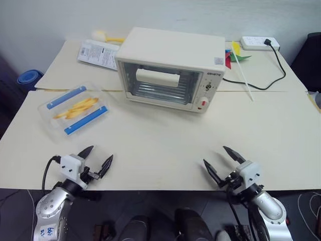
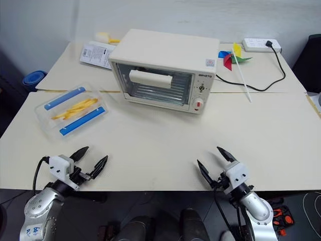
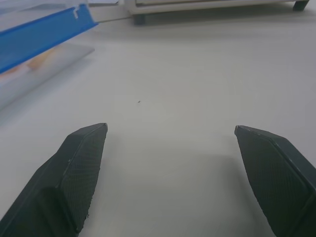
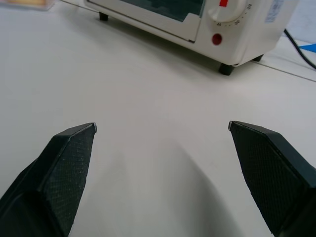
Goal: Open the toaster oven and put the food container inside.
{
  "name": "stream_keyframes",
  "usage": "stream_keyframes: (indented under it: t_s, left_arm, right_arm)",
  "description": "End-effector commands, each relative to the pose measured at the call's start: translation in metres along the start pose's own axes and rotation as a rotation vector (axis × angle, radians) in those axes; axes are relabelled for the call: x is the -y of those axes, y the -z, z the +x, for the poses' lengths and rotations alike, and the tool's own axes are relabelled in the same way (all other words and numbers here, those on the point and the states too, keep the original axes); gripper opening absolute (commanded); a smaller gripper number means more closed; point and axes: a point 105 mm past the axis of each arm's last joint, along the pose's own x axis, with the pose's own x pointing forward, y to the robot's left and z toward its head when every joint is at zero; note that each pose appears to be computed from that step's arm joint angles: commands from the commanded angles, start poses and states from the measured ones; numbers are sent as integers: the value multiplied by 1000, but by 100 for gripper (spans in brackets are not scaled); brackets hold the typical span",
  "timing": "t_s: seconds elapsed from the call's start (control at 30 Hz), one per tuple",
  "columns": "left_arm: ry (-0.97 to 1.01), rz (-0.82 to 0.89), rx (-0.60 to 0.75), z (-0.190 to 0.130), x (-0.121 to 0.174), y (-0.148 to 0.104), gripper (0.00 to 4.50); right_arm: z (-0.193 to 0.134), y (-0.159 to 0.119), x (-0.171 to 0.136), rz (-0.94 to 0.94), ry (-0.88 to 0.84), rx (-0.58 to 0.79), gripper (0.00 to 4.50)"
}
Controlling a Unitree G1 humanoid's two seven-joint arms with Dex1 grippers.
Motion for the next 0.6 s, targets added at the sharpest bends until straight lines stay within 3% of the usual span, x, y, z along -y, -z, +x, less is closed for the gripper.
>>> stream_keyframes:
  t_s: [0.03, 0.23, 0.33, 0.6]
  left_arm:
    - [55, 16, 29, 2, 1, -20, 435]
    - [280, -86, 58, -8, -2, -54, 435]
    - [314, -90, 40, -13, -17, -73, 435]
    - [307, -78, 99, -14, -29, -104, 435]
  right_arm:
    - [10, -12, -3, 47, -54, 48, 449]
    - [70, -68, -11, 170, -232, 122, 449]
    - [101, -93, -14, 166, -305, 132, 449]
    - [162, -135, -9, 128, -286, 167, 449]
